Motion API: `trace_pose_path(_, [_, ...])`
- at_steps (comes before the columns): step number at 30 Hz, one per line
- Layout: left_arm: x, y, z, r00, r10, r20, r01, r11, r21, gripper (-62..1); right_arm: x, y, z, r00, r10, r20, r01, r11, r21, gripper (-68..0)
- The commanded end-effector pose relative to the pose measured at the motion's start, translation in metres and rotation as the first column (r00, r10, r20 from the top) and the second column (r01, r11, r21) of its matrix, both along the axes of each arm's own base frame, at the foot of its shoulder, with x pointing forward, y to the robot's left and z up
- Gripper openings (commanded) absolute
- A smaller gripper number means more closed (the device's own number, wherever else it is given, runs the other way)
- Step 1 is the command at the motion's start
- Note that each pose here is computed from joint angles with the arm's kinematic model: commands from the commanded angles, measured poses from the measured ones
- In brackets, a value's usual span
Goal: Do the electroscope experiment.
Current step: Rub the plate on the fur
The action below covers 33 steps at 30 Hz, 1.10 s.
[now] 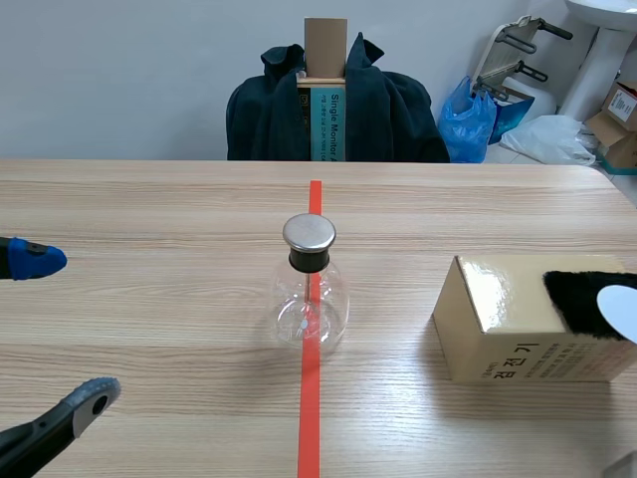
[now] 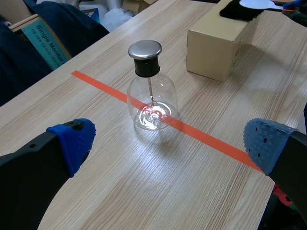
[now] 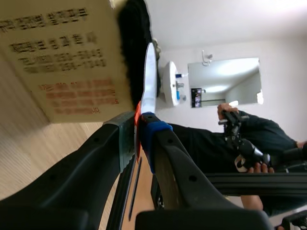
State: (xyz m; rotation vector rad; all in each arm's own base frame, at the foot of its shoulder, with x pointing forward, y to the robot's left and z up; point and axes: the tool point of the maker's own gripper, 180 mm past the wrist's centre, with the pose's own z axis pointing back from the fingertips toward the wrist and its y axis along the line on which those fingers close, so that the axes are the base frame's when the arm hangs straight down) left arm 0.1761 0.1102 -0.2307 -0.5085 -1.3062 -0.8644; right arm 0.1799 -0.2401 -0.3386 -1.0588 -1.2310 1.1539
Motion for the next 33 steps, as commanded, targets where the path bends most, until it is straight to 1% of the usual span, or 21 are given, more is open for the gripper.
trace_pose_path(1, [-0.004,-0.006,0.005,1.0,-0.007,-0.002,0.007,0.999,-0.036,1.4,0.012,-0.006,0.021,0.996,-0.003,0.089,0.008,0.998,-0.057,-66.9])
trace_pose_path(3, [-0.006,-0.006,0.004,1.0,-0.007,-0.011,0.006,0.999,-0.038,1.4,0.016,-0.007,0.022,0.996,-0.007,0.092,0.013,0.998,-0.068,-66.9])
trace_pose_path(5, [-0.007,-0.006,0.003,1.0,-0.007,-0.013,0.007,0.999,-0.038,1.4,0.016,-0.004,0.021,0.996,0.014,0.084,-0.007,0.996,-0.087,-66.9])
trace_pose_path(9, [-0.007,-0.006,0.003,1.0,-0.007,-0.013,0.007,0.999,-0.038,1.4,0.014,0.017,0.016,0.99,0.13,0.06,-0.121,0.985,-0.125,-66.9])
trace_pose_path(12, [-0.006,-0.005,0.003,1.0,0.0,-0.009,0.0,0.999,-0.036,1.4,0.012,0.029,0.015,0.978,0.201,0.051,-0.192,0.972,-0.135,-66.9])
trace_pose_path(13, [-0.004,-0.004,0.004,1.0,0.007,-0.003,-0.008,0.999,-0.033,1.4,0.012,0.031,0.014,0.976,0.211,0.048,-0.203,0.969,-0.137,-66.9])
trace_pose_path(14, [-0.004,-0.004,0.004,1.0,0.012,0.0,-0.012,0.999,-0.031,1.4,0.011,0.031,0.014,0.976,0.21,0.048,-0.202,0.97,-0.136,-66.8])
trace_pose_path(15, [-0.003,-0.003,0.004,1.0,0.014,0.002,-0.013,0.999,-0.03,1.4,0.012,0.027,0.014,0.982,0.184,0.051,-0.176,0.975,-0.133,-66.9])
trace_pose_path(17, [-0.003,-0.003,0.004,1.0,0.014,0.002,-0.013,0.999,-0.03,1.4,0.016,0.007,0.015,0.996,0.075,0.056,-0.067,0.989,-0.134,-66.9])
trace_pose_path(19, [-0.003,-0.003,0.004,1.0,0.013,0.001,-0.013,0.999,-0.029,1.4,0.018,-0.011,0.016,0.998,-0.023,0.06,0.031,0.99,-0.137,-66.9])
trace_pose_path(20, [-0.003,-0.003,0.003,1.0,0.014,0.0,-0.014,1.0,-0.028,1.4,0.018,-0.014,0.017,0.998,-0.037,0.06,0.045,0.989,-0.139,-66.9])
trace_pose_path(21, [-0.003,-0.003,0.003,1.0,0.014,0.0,-0.014,1.0,-0.028,1.4,0.018,-0.014,0.017,0.998,-0.033,0.059,0.041,0.989,-0.139,-66.9])
trace_pose_path(22, [-0.003,-0.003,0.003,1.0,0.014,0.0,-0.014,1.0,-0.028,1.4,0.018,-0.008,0.016,0.998,-0.004,0.059,0.012,0.99,-0.139,-66.9])
trace_pose_path(23, [-0.003,-0.003,0.003,1.0,0.014,0.0,-0.014,1.0,-0.028,1.4,0.017,0.001,0.016,0.997,0.047,0.058,-0.038,0.99,-0.139,-66.9])
trace_pose_path(25, [-0.003,-0.003,0.003,1.0,0.013,-0.001,-0.014,1.0,-0.027,1.4,0.015,0.019,0.015,0.988,0.145,0.051,-0.137,0.98,-0.142,-66.9])
trace_pose_path(26, [-0.003,-0.003,0.003,1.0,0.014,-0.001,-0.014,1.0,-0.027,1.4,0.014,0.024,0.015,0.983,0.175,0.051,-0.167,0.976,-0.141,-66.8])
trace_pose_path(27, [-0.003,-0.003,0.003,1.0,0.014,-0.003,-0.014,1.0,-0.025,1.4,0.014,0.025,0.015,0.982,0.18,0.05,-0.171,0.975,-0.142,-66.8])
trace_pose_path(28, [-0.003,-0.003,0.001,1.0,0.015,-0.006,-0.015,1.0,-0.02,1.4,0.014,0.022,0.015,0.985,0.166,0.049,-0.158,0.977,-0.143,-66.9])
trace_pose_path(31, [-0.004,-0.002,-0.003,1.0,0.018,-0.023,-0.018,1.0,0.002,1.4,0.017,-0.003,0.016,0.998,0.033,0.053,-0.025,0.988,-0.149,-66.9])
trace_pose_path(32, [-0.004,-0.002,-0.004,1.0,0.019,-0.025,-0.019,1.0,0.005,1.4,0.017,-0.009,0.016,0.999,0.007,0.054,0.001,0.988,-0.152,-66.9])
trace_pose_path(33, [-0.004,-0.002,-0.004,1.0,0.019,-0.025,-0.019,1.0,0.005,1.4,0.017,-0.009,0.016,0.999,0.005,0.054,0.003,0.988,-0.153,-66.9])
